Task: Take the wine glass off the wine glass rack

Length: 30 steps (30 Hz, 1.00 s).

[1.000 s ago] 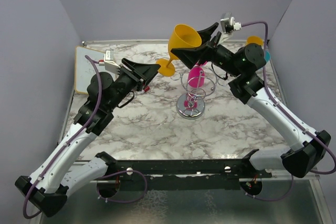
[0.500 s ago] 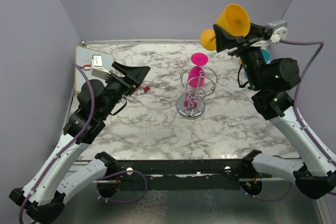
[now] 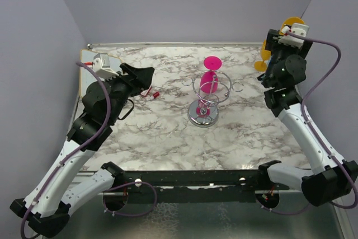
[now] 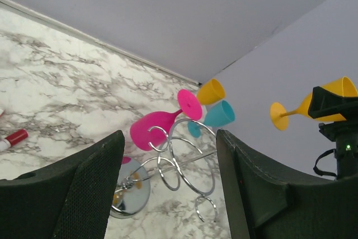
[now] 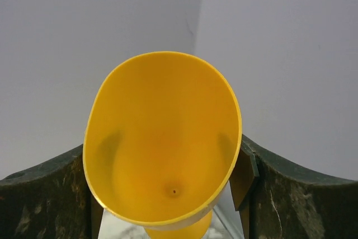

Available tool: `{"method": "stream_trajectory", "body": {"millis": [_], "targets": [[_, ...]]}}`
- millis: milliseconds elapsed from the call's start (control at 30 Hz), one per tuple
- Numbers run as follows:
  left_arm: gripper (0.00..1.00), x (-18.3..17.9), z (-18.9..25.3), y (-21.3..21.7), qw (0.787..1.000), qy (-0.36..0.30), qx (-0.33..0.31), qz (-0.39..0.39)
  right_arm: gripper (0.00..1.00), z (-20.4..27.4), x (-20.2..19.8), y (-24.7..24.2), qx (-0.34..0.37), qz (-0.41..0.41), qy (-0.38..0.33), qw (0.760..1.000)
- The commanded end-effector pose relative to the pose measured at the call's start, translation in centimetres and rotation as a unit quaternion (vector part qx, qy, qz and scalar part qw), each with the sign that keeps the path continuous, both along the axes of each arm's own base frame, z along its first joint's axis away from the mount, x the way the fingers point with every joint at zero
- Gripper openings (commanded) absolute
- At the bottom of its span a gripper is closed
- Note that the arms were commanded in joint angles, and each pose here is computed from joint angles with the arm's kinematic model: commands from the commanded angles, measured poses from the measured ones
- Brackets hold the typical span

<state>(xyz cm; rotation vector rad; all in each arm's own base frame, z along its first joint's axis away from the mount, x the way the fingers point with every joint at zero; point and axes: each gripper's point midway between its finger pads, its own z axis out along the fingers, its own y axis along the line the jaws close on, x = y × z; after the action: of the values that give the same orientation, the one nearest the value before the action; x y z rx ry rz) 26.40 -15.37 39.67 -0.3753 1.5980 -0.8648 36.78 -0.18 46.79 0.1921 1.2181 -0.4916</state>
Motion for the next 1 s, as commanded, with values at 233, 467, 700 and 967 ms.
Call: {"method": "stream_trajectory", "body": {"millis": [233, 467, 700, 967], "targets": [[0.69, 2.7, -2.0, 1.4, 0.992, -0.035, 0.108, 0.055, 0.71, -11.0, 0.4, -6.6, 0.159, 0.013, 0.007, 0.987], [0.69, 4.2, -3.4, 2.9, 0.980, -0.052, 0.158, 0.106, 0.72, -17.9, -1.2, -9.6, 0.190, -0.034, -0.019, 0.981], [0.69, 4.8, -3.7, 4.2, 0.963, -0.082, 0.217, 0.137, 0.71, -23.1, 0.0, -12.7, 0.242, -0.044, -0.003, 0.969], [0.69, 3.7, -4.3, 7.0, 0.943, -0.081, 0.267, 0.180, 0.67, -27.0, 1.7, -13.3, 0.231, -0.042, 0.021, 0.972]]}}
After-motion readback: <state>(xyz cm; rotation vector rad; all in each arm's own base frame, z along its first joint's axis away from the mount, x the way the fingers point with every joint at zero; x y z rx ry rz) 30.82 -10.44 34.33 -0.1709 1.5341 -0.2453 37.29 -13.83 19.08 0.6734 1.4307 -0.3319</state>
